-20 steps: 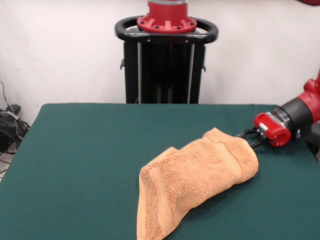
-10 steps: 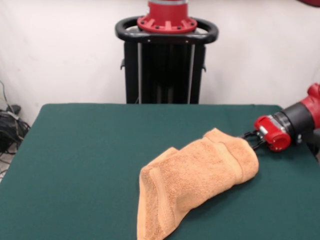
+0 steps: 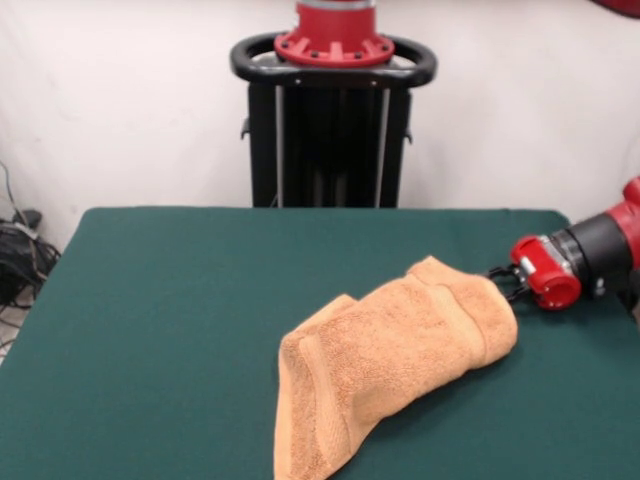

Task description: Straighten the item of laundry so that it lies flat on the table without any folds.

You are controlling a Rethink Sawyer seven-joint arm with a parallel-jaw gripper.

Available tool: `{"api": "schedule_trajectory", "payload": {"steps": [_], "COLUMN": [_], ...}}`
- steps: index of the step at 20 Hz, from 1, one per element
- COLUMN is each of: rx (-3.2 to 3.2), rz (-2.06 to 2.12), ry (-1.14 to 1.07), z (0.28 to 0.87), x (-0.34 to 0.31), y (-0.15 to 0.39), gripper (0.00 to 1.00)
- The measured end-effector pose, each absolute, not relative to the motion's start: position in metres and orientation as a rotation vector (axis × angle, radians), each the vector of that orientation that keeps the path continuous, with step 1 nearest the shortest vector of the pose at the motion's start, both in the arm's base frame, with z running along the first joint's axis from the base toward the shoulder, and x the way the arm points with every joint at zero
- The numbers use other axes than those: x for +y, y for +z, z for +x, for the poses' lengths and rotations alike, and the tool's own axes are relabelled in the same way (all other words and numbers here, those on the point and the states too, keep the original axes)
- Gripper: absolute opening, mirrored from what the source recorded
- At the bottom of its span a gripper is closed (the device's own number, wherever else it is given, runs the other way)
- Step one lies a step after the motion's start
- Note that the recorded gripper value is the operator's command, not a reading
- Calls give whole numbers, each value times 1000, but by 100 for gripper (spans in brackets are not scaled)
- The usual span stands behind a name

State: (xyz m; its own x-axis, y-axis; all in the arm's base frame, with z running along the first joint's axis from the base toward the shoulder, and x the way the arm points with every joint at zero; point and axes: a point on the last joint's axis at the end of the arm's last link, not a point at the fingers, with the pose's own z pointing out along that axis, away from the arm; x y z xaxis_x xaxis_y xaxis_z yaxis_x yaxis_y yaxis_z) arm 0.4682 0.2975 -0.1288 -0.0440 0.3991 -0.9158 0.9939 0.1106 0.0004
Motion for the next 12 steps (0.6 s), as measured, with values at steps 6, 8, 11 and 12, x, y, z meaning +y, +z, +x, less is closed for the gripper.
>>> {"api": "schedule_trajectory", "payload": {"steps": [6,8,11,12], "rx": [1562,1561,1562,1563], "rz": [1416,1414,1408,1406], "ry": [-952,-966,-977,-979], "z": [473,475,478,479], "x": [298,298,298,298], "y": [-130,-131,-131,-131], "gripper": [100,100,100,100]}}
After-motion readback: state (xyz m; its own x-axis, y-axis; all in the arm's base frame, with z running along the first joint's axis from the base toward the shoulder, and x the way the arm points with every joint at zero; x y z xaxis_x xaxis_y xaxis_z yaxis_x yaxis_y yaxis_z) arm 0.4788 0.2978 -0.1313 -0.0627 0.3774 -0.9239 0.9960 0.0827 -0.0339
